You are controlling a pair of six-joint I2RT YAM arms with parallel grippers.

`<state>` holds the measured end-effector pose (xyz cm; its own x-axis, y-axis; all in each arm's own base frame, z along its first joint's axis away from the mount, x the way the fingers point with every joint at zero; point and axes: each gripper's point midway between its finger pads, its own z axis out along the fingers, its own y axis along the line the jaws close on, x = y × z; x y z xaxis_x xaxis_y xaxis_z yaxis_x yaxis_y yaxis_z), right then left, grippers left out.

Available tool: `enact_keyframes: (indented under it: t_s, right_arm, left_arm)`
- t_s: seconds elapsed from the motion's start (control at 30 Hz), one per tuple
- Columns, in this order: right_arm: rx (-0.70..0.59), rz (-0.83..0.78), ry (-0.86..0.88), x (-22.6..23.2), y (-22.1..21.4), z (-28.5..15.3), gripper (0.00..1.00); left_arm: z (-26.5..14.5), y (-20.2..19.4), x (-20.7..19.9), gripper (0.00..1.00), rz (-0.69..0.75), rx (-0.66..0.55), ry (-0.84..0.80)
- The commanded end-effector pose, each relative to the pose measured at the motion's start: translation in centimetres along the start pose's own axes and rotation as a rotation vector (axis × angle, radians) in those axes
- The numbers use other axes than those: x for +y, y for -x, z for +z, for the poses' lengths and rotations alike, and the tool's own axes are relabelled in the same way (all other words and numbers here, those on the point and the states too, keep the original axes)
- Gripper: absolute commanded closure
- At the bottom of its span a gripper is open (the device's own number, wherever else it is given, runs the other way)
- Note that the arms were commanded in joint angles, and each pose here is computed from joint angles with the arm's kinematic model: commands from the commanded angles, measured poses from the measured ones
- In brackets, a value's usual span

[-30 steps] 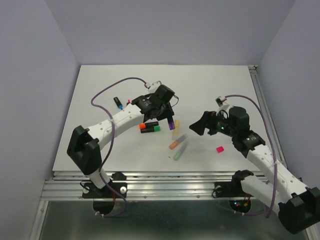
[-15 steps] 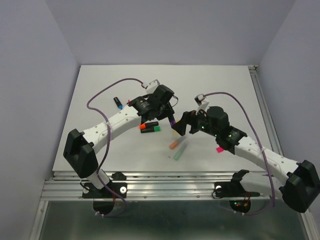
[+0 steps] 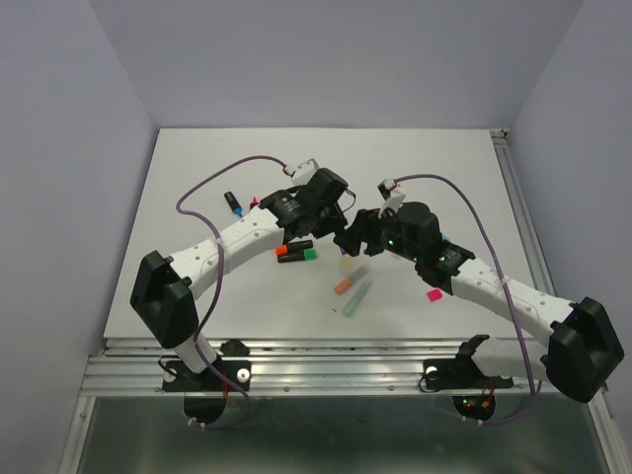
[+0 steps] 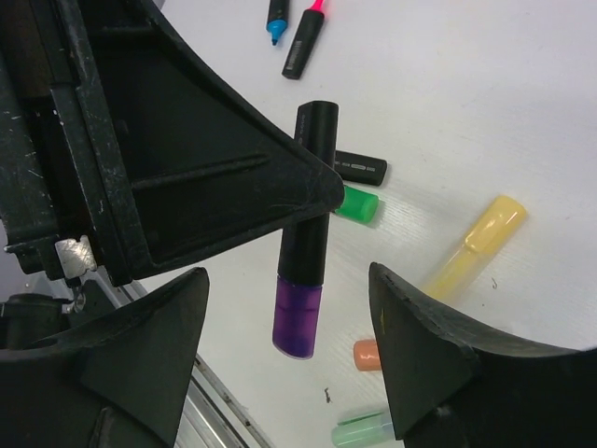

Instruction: Open the pen caps

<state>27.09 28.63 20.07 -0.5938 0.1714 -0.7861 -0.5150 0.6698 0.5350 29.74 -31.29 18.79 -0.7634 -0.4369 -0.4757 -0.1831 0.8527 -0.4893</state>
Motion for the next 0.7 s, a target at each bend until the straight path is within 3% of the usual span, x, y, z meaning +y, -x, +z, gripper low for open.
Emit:
enact_keyframes:
  t_s: [0.0, 0.2, 0.3, 0.47, 0.57, 0.6, 0.67]
  right_arm:
    - [-0.057, 0.018, 0.048, 2.0, 2.0, 0.3, 0.26]
    - [-0.04, 0.036, 0.04, 1.6, 1.2, 0.6, 0.28]
    - [-0.03, 0.045, 0.036, 1.5, 0.8, 1.0, 0.34]
    - [-0.013, 0.047, 0.048, 1.7, 0.3, 1.2, 0.37]
    - [-0.016, 0.057, 0.037, 1.5, 0.3, 1.1, 0.56]
    - [-0.015, 0.06, 0.036, 1.5, 0.3, 1.1, 0.67]
    - [-0.001, 0.069, 0.029, 1.4, 0.1, 1.0, 0.76]
  left_arm:
    - [-1.4, 1.4, -1.5, 1.0, -0.023, -0.043, -0.034]
    - [-1.3, 1.5, -1.8, 1.0, -0.026, -0.041, -0.039]
    - [-1.4, 1.6, -1.9, 1.0, -0.027, -0.042, -0.041]
    - [-1.4, 1.7, -2.0, 1.0, -0.033, -0.048, -0.043]
    - [-1.3, 1.7, -1.9, 1.0, -0.032, -0.049, -0.038]
    - [-1.3, 1.7, -1.8, 1.0, -0.032, -0.051, -0.037]
    - [-1.3, 1.9, -2.0, 1.0, -0.039, -0.058, -0.042]
